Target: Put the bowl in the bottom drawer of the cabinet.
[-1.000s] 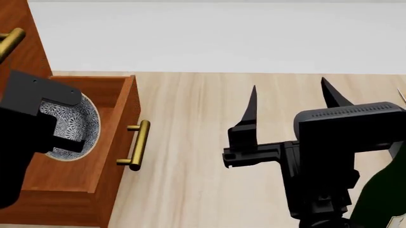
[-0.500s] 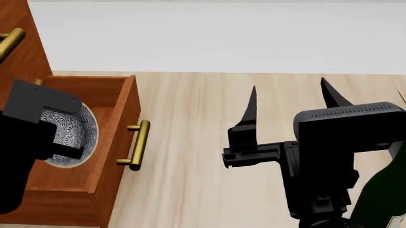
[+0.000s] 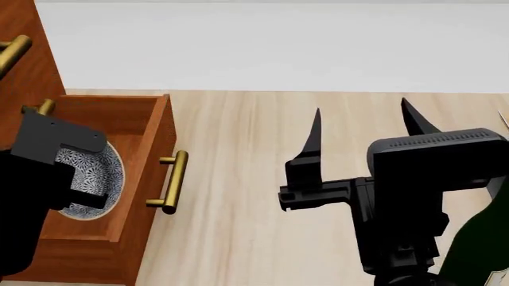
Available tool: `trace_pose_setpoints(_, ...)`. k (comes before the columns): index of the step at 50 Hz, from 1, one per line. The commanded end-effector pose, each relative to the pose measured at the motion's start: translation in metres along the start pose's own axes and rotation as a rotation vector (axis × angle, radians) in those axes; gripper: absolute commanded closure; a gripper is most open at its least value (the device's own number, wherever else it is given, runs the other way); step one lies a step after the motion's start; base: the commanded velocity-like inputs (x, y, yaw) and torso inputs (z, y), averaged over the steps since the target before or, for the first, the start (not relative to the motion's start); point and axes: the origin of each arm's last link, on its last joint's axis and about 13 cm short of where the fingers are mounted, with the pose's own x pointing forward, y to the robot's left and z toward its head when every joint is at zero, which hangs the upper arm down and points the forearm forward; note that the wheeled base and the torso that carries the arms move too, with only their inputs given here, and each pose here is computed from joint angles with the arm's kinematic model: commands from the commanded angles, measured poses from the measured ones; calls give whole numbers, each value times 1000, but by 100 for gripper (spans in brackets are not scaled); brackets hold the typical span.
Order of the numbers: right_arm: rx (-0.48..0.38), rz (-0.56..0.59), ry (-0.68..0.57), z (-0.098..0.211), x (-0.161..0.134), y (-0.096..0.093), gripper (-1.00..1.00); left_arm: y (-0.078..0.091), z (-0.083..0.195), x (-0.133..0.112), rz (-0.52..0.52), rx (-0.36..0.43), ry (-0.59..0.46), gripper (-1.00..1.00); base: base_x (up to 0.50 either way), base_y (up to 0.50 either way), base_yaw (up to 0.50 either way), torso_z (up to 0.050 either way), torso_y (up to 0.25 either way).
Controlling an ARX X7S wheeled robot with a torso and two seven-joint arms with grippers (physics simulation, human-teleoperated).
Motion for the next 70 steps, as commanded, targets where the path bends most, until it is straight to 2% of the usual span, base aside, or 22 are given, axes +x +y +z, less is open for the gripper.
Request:
trace_pose_setpoints(1, 0, 1, 1, 0, 0, 0, -100, 0, -2, 4, 19, 7, -3, 100, 0, 0, 0, 0, 0)
trace_pose_setpoints(67, 2, -1, -4, 0, 0, -1, -100, -7, -16, 11, 2, 20, 46, 100, 0, 0, 0, 0, 0)
trace_pose_setpoints(68, 2, -1, -4, 0, 0, 0, -100, -7, -16, 11, 1, 20, 48, -100, 0, 0, 0, 0, 0)
trace_pose_setpoints(70, 2, -1, -4, 1, 0, 0, -100, -7, -16, 11, 2, 20, 49, -100, 0, 0, 0, 0, 0)
